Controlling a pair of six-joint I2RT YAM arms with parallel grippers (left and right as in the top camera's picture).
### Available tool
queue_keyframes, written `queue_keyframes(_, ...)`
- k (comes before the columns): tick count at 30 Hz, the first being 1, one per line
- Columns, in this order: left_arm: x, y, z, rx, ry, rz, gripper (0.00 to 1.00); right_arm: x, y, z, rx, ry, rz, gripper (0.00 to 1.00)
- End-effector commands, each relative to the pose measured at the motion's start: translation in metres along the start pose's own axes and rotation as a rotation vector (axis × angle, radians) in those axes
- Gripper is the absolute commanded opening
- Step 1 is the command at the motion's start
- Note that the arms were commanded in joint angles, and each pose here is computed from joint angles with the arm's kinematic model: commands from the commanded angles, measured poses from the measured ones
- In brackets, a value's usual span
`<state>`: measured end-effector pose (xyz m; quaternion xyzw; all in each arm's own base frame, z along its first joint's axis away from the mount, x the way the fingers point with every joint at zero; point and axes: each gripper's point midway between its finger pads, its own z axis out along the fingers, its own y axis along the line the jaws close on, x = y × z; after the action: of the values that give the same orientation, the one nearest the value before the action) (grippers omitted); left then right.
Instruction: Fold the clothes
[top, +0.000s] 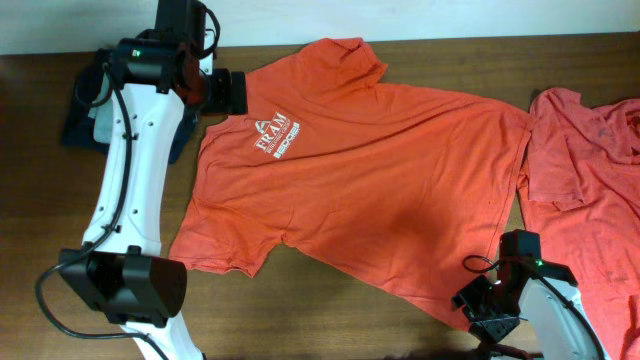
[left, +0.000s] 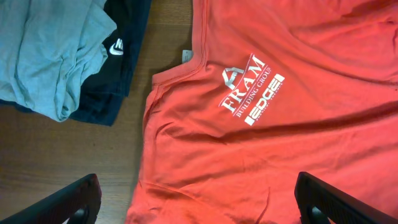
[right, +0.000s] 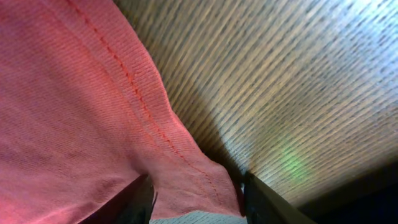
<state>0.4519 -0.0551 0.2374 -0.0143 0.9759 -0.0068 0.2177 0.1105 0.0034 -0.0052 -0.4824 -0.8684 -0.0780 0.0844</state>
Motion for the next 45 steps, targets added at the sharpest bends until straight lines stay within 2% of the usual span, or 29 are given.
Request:
queue_keyframes(1,-0.001,0.002,-0.014,0.009,-0.026,-0.02,0.99,0.0,-0.005,0.002,0.02,-0.002,0.007,0.49)
queue_keyframes(4,-0.001,0.002,-0.014,0.009,-0.026,-0.02,0.99,0.001,-0.006,0.002,0.028,0.002,0.009,0.38)
queue_keyframes(8,-0.001,0.002,-0.014,0.009,-0.026,-0.02,0.99,0.001,-0.006,0.002,0.027,0.001,0.007,0.11)
queue_keyframes(10,-0.001,0.002,-0.014,0.009,-0.026,-0.02,0.99,0.001,-0.006,0.002,0.027,0.002,0.002,0.04)
queue_keyframes(22,-0.001,0.002,-0.014,0.009,-0.026,-0.02,0.99,0.002,-0.002,0.002,0.008,0.008,-0.046,0.04)
queue_keyframes(27,-0.024,0.004,-0.022,-0.003,-0.128,0.0,0.99,0.001,-0.002,0.002,0.005,0.005,-0.068,0.04)
queue_keyframes(35,-0.022,0.004,-0.022,-0.004,-0.12,0.001,0.99,0.001,-0.002,0.002,0.005,0.005,-0.068,0.04)
queue_keyframes(39,-0.042,0.0,-0.025,0.013,-0.204,-0.004,0.99,0.001,-0.002,0.002,0.004,0.005,-0.068,0.04)
queue_keyframes(40,-0.041,0.0,-0.025,0.014,-0.199,0.0,0.96,0.001,-0.002,0.002,0.004,0.005,-0.068,0.04)
queue_keyframes(41,-0.038,0.002,-0.024,0.003,-0.186,0.025,0.81,0.001,-0.002,0.002,0.005,0.006,-0.068,0.04)
queue_keyframes(42,-0.033,0.005,-0.023,-0.015,-0.167,0.046,0.74,0.001,-0.002,0.002,0.005,0.006,-0.068,0.04)
queue_keyframes(44,-0.024,0.02,-0.018,-0.098,-0.124,0.042,0.99,0.001,-0.002,0.002,0.005,0.005,-0.068,0.04)
queue_keyframes(45,-0.015,0.028,-0.015,-0.136,-0.085,0.043,0.99,0.001,-0.002,0.002,0.005,0.005,-0.068,0.04)
